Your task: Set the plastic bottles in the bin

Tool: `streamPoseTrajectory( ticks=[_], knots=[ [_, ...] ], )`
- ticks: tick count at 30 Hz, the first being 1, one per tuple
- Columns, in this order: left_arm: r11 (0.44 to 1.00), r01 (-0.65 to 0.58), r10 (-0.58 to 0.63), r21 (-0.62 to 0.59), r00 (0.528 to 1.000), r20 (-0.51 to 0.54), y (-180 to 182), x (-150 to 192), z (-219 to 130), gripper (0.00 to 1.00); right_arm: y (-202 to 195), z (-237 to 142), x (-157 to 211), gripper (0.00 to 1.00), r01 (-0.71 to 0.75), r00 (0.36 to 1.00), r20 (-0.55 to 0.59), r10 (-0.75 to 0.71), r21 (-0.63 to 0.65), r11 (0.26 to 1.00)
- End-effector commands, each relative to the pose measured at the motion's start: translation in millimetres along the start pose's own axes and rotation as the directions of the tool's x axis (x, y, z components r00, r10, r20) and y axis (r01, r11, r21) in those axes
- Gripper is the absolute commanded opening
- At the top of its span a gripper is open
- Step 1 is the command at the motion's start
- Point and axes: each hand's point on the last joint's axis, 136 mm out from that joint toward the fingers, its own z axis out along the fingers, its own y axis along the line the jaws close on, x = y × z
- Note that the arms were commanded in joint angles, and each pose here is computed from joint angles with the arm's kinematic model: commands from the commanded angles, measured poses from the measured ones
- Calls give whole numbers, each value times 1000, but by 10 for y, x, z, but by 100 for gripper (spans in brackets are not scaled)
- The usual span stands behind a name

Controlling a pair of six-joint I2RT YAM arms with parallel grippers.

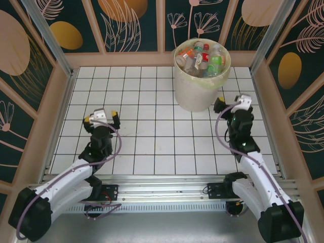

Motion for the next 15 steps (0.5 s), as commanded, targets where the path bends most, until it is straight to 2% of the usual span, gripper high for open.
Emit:
streamPoseTrajectory(
  ticks=[1, 8, 11, 15],
  knots=[
    [999, 53, -52, -11, 995, 87, 171, -43, 43, 99, -250, -4, 204, 99, -43, 994, 105, 35, 82, 996],
    [999, 22, -19, -39, 997, 79, 344, 202, 273, 99, -601, 49, 681, 99, -12, 991, 135, -7, 141, 990],
    [1000, 16, -14, -27, 996, 85, 360, 252, 376, 99, -692, 114, 731, 99, -3, 989, 148, -20, 157, 988],
    [1000, 4, -4, 5, 995, 100, 336, 214, 510, 99, -612, 275, 688, 99, 24, 986, 163, -43, 117, 993]
  ],
)
